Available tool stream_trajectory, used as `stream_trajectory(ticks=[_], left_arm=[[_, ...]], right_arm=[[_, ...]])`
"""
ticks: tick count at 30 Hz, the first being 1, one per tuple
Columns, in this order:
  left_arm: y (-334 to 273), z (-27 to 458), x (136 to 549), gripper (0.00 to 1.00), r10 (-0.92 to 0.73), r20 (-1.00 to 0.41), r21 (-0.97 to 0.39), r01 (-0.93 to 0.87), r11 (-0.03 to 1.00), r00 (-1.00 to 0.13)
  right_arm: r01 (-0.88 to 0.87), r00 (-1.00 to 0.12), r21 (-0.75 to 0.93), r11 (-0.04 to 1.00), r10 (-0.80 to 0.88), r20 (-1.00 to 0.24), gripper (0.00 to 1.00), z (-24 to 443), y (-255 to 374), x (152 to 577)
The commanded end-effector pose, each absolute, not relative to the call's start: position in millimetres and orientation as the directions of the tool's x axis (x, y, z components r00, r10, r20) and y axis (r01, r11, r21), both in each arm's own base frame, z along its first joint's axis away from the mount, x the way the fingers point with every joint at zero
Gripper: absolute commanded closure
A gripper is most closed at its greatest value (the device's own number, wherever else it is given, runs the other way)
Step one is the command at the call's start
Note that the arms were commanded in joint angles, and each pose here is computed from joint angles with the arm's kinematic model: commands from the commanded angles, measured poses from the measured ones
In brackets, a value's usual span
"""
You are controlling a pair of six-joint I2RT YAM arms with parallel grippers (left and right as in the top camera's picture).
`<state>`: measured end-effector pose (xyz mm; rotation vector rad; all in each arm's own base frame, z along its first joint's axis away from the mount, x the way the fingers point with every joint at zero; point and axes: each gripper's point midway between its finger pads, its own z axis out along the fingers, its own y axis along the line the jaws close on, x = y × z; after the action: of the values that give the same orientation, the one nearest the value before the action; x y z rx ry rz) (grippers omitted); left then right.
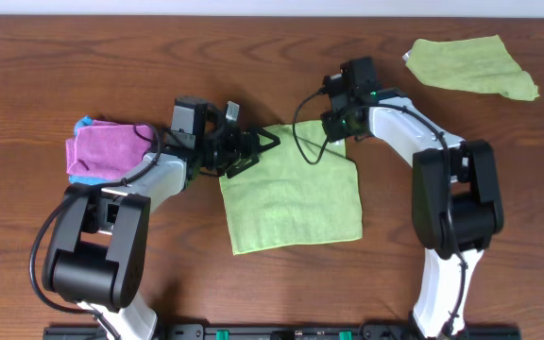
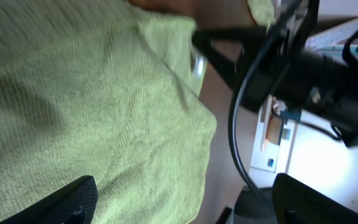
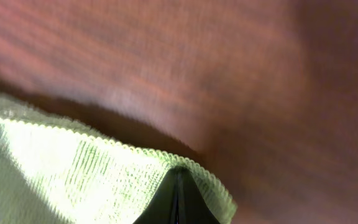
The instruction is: Fold the cloth
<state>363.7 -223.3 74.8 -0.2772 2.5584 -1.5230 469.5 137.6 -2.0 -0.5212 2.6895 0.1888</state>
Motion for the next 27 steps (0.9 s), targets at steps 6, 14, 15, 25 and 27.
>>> stream_trajectory(ticks=[6, 14, 15, 25, 27], left_arm=[[-227, 90, 362, 0.05, -0.191, -0.060, -0.898, -0.031, 0.439, -0.980], [-219, 101, 375, 0.04, -0.218, -0.171, -0.871, 0.044, 0.489, -0.961], [-216, 106, 378, 0.04, -0.228, -0.201, -0.861, 0.061, 0.504, -0.953], [-164, 116, 337, 0.05, -0.293, -0.208, -0.655, -0.089, 0.750, -0.933], [-156, 125, 321, 0.05, -0.347, -0.140, -0.654, -0.177, 0.736, -0.927]], right_arm=[[-0.379, -0.877, 0.013, 0.925, -0.355, -0.322, 0.99, -43, 128, 461], [-0.385, -0.828, 0.115, 0.916, -0.288, -0.482, 0.57, 64, 150, 467], [-0.392, -0.816, 0.128, 0.911, -0.280, -0.506, 0.47, 85, 152, 464], [-0.257, -0.917, 0.221, 0.941, -0.165, -0.364, 0.36, 164, 112, 372], [-0.209, -0.950, 0.295, 0.932, -0.123, -0.287, 0.34, 164, 102, 351]])
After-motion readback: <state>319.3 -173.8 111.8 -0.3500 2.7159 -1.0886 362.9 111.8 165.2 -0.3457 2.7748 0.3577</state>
